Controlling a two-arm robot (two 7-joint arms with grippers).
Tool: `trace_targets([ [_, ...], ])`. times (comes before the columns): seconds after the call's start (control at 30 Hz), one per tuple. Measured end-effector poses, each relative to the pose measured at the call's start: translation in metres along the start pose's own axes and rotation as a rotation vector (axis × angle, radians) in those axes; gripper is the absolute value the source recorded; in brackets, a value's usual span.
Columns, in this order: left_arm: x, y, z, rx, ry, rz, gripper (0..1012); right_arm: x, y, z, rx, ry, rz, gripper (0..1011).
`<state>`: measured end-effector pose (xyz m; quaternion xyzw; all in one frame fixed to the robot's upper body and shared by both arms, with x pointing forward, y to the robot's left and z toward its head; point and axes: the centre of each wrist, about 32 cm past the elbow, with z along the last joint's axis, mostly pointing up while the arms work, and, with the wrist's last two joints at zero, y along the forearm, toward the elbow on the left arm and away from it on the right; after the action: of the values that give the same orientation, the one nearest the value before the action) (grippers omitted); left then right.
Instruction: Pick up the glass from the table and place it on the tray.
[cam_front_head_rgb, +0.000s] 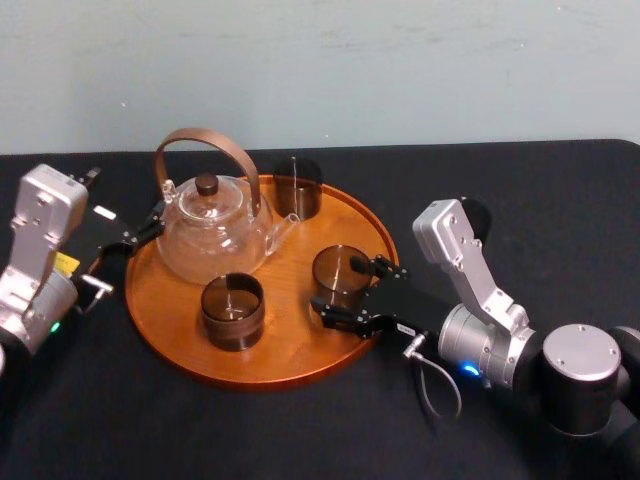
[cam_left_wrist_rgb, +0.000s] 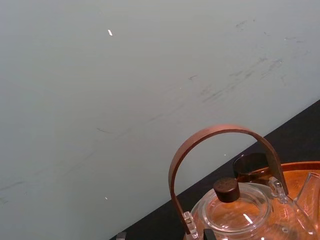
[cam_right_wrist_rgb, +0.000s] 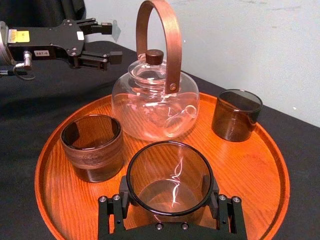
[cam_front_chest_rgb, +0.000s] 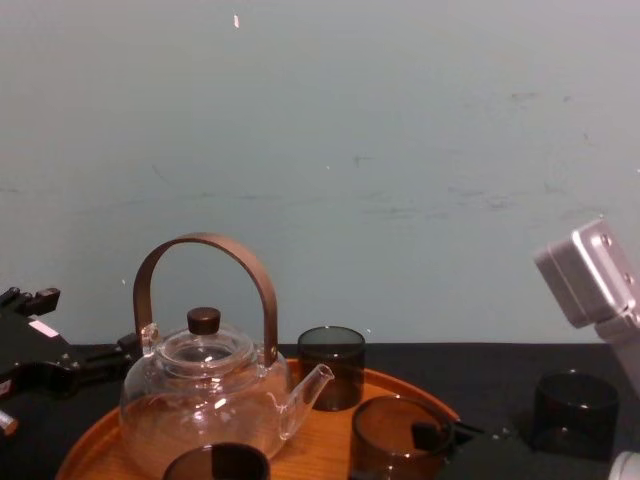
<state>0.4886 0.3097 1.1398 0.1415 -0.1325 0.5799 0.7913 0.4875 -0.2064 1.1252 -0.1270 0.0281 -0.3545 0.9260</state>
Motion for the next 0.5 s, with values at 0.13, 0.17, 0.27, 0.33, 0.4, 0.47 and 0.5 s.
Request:
trace_targets([
  [0.13, 0.0000, 0.0000, 0.0000, 0.000, 0.000, 0.000, 1001, -0.0004, 0.0014, -0.0006, -0.001, 0.001, 0.004, 904],
  [0.17, 0.0000, 0.0000, 0.0000, 0.000, 0.000, 0.000, 1001, -0.0004, 0.0017, -0.0006, -0.001, 0.002, 0.005, 904],
  [0.27, 0.0000, 0.0000, 0.0000, 0.000, 0.000, 0.000, 1001, -0.0005, 0.0028, -0.0014, -0.001, 0.003, 0.007, 904],
  [0.33, 0.0000, 0.0000, 0.0000, 0.000, 0.000, 0.000, 1001, -0.0005, 0.0036, -0.0017, -0.001, 0.004, 0.008, 904],
  [0.4, 0.0000, 0.0000, 0.0000, 0.000, 0.000, 0.000, 1002, -0.0006, 0.0045, -0.0018, -0.001, 0.005, 0.012, 904],
  [0.47, 0.0000, 0.0000, 0.0000, 0.000, 0.000, 0.000, 1002, -0.0006, 0.0050, -0.0020, -0.001, 0.005, 0.014, 904],
  [0.5, 0.0000, 0.0000, 0.0000, 0.000, 0.000, 0.000, 1001, -0.0005, 0.0052, -0.0022, -0.001, 0.005, 0.016, 904],
])
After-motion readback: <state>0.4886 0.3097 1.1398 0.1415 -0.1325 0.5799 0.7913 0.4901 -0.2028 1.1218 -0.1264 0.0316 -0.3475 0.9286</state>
